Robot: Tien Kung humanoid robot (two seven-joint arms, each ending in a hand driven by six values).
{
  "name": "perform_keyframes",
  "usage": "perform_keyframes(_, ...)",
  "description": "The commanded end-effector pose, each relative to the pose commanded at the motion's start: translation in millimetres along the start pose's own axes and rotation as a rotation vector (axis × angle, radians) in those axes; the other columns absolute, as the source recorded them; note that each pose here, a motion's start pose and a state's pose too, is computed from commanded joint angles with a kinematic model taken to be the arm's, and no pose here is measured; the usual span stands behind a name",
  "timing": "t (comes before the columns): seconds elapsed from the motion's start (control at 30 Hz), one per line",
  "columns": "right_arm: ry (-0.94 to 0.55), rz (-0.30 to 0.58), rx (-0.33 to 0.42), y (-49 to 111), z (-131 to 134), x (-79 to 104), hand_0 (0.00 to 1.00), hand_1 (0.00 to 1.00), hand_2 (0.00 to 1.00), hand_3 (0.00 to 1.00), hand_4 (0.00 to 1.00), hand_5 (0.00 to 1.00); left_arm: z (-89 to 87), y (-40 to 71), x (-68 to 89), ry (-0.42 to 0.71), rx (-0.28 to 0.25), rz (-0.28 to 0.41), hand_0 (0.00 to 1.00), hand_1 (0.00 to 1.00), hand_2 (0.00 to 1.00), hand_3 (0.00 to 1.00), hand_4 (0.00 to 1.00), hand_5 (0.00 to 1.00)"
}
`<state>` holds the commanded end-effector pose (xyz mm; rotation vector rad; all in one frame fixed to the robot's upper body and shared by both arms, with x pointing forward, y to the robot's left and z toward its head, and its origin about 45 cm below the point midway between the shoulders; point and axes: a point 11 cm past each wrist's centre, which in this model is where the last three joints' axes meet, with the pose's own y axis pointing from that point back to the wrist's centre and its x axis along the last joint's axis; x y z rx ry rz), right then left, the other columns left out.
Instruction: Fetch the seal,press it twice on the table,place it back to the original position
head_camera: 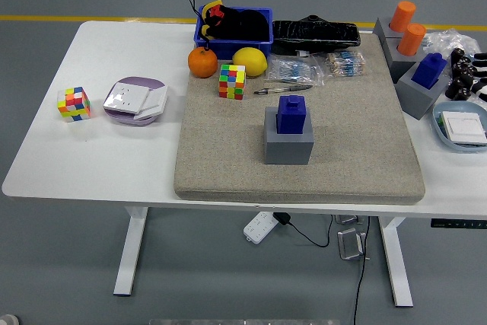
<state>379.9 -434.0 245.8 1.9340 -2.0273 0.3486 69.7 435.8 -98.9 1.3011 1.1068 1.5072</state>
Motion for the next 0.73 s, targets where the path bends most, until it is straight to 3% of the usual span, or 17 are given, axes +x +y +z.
perform_keyframes(0.73,0.007,-0.010,-0.005,0.6,1.4,-4.0,0.773,0.698,0.718,0.704,0.900,0.270,-1.2,-0.1,0.3,-0.008,0.003,0.000,0.793,0.745,0.737,0.762,0.627,0.445)
